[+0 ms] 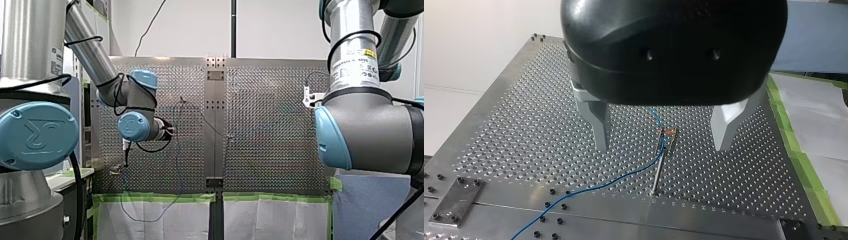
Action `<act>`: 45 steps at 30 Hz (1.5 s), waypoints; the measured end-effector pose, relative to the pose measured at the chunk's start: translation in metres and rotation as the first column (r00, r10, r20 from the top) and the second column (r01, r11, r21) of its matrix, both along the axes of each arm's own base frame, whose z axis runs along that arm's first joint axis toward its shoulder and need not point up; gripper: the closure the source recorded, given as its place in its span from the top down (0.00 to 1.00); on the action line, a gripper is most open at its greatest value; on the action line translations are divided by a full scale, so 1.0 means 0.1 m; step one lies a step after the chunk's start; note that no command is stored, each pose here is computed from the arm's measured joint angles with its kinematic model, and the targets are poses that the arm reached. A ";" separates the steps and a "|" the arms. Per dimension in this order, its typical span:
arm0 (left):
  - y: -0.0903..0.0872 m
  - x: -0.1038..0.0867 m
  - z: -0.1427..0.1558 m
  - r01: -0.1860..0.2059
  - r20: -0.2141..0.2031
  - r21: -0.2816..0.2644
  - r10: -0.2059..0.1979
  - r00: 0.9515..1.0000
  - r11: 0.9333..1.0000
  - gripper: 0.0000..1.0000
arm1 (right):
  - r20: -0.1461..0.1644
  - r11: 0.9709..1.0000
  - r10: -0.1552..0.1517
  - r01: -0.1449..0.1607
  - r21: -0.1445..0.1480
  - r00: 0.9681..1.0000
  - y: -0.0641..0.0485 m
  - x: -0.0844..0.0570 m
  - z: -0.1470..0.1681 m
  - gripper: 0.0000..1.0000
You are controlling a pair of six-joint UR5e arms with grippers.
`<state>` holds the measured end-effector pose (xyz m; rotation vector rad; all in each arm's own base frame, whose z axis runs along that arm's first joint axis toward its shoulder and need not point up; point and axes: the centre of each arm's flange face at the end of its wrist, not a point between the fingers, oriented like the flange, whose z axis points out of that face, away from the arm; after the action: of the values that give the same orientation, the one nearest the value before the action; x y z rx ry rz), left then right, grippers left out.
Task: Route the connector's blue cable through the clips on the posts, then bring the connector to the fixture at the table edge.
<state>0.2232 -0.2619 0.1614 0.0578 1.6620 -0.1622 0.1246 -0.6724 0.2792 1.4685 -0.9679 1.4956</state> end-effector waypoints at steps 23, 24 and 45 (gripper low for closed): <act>0.00 0.01 0.00 -0.001 0.000 0.000 0.001 1.000 1.000 1.00 | 0.006 1.000 0.004 -0.004 0.006 1.000 0.01 0.04 0.00 1.00; 0.00 0.01 0.00 -0.001 0.000 0.000 0.001 1.000 1.000 1.00 | 0.006 1.000 0.003 -0.003 0.006 1.000 0.01 0.04 0.00 1.00; 0.00 0.01 0.00 0.000 0.001 -0.001 0.000 1.000 1.000 1.00 | 0.007 1.000 -0.024 0.024 0.003 1.000 0.00 0.02 0.00 1.00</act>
<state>0.2241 -0.2617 0.1611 0.0573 1.6614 -0.1627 0.1261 -0.6725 0.2794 1.4497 -0.9896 1.4834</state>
